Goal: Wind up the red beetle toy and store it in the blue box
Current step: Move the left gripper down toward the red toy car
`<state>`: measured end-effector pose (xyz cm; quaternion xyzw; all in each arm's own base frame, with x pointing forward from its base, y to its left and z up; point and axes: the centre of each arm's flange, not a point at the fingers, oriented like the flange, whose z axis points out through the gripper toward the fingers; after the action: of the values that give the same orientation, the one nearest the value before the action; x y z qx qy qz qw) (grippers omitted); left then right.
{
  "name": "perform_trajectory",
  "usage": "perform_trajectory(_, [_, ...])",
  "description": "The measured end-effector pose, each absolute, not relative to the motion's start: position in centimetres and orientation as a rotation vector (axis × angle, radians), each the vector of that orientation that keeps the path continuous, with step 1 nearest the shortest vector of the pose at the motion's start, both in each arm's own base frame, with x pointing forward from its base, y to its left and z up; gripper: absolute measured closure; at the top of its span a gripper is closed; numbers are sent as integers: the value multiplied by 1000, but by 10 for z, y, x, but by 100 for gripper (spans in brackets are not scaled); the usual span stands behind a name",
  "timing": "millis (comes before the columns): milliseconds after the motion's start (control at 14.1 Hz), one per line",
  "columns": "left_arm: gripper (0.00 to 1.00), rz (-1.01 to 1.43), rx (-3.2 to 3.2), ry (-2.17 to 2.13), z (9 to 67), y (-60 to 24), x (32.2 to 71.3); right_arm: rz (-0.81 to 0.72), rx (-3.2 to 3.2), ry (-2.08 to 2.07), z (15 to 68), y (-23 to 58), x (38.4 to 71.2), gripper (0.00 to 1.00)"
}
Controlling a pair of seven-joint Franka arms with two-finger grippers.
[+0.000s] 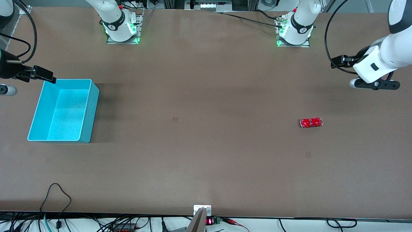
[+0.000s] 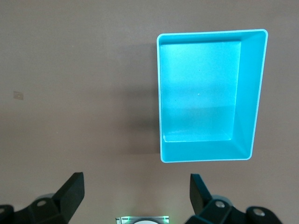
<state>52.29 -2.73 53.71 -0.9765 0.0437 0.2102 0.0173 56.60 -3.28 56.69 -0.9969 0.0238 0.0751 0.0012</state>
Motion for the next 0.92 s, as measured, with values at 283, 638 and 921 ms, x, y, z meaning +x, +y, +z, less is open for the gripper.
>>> perform_trajectory(283, [0, 797, -3039, 442, 497, -27, 520, 246, -3129, 63, 563, -29, 568, 0])
perform_trajectory(638, [0, 546, -2984, 1245, 428, 16, 557, 255, -3128, 62, 560, -28, 569, 0])
perform_trajectory(921, [0, 329, -2798, 1665, 358, 42, 598, 264, -3127, 59, 557, -28, 570, 0])
